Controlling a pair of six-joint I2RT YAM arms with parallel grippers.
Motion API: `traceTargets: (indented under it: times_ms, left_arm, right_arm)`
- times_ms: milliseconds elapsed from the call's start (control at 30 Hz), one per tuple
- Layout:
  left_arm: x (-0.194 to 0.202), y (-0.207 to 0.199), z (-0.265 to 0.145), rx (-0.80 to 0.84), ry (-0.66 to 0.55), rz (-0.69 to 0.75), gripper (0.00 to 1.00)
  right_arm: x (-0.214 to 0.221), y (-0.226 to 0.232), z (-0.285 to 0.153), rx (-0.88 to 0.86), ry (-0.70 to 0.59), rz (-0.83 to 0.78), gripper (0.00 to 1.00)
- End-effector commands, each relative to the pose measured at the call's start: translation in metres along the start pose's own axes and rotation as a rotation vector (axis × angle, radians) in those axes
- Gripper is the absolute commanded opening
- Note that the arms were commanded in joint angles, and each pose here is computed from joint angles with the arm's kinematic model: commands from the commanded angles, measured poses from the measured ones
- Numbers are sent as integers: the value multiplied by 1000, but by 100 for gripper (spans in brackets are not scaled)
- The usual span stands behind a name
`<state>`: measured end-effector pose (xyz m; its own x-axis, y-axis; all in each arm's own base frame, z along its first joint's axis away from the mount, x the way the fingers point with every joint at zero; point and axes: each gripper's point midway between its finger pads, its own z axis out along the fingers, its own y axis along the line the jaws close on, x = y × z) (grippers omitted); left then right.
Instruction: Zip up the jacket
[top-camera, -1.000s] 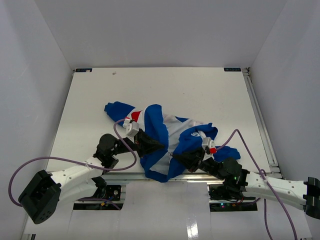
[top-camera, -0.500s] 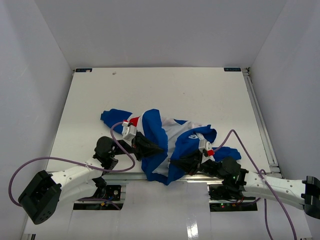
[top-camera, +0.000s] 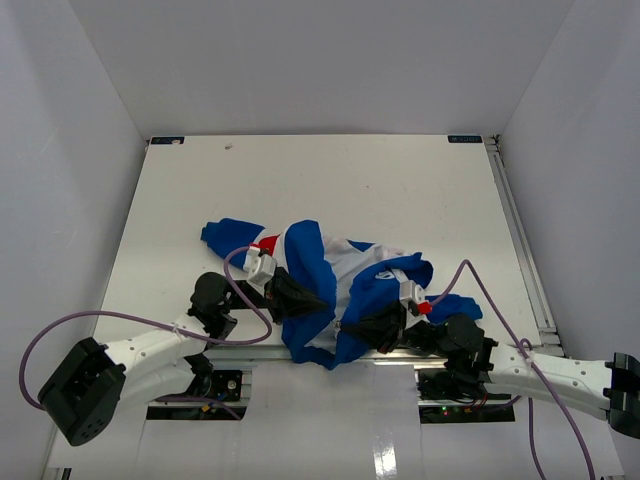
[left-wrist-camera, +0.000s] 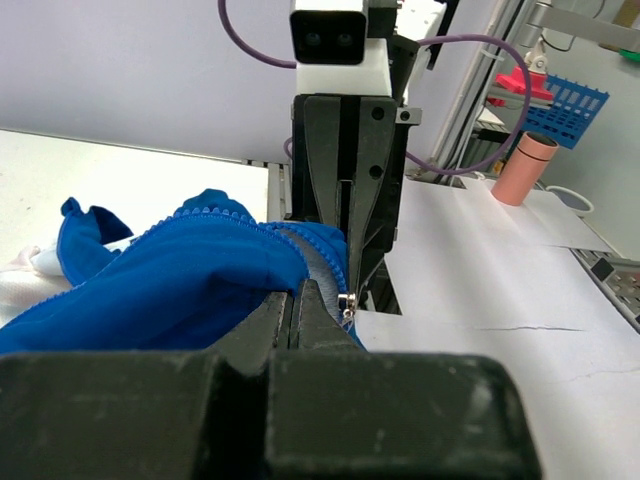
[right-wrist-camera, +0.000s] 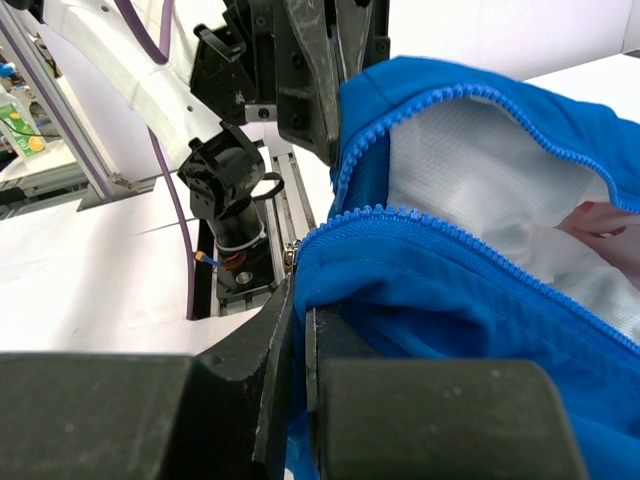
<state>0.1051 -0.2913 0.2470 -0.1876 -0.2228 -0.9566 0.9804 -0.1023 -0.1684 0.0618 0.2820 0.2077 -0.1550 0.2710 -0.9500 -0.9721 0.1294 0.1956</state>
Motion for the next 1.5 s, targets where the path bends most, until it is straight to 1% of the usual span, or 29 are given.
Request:
traceTargets:
  times_ms: [0, 400, 900, 1467]
  left_arm:
    - [-3, -12, 0, 71, -15, 28, 0]
    - [-4, -19, -2, 97, -22, 28, 0]
    - [0, -13, -2, 70, -19, 18, 0]
    - [5, -8, -1, 56, -3, 5, 0]
  right_arm:
    - [-18, 6, 2, -31, -79, -14, 8]
    - [-27, 0, 6, 4, -109, -21, 8]
    - [-33, 5, 14, -21, -119, -16, 8]
    - [-44, 0, 17, 12, -149, -13, 8]
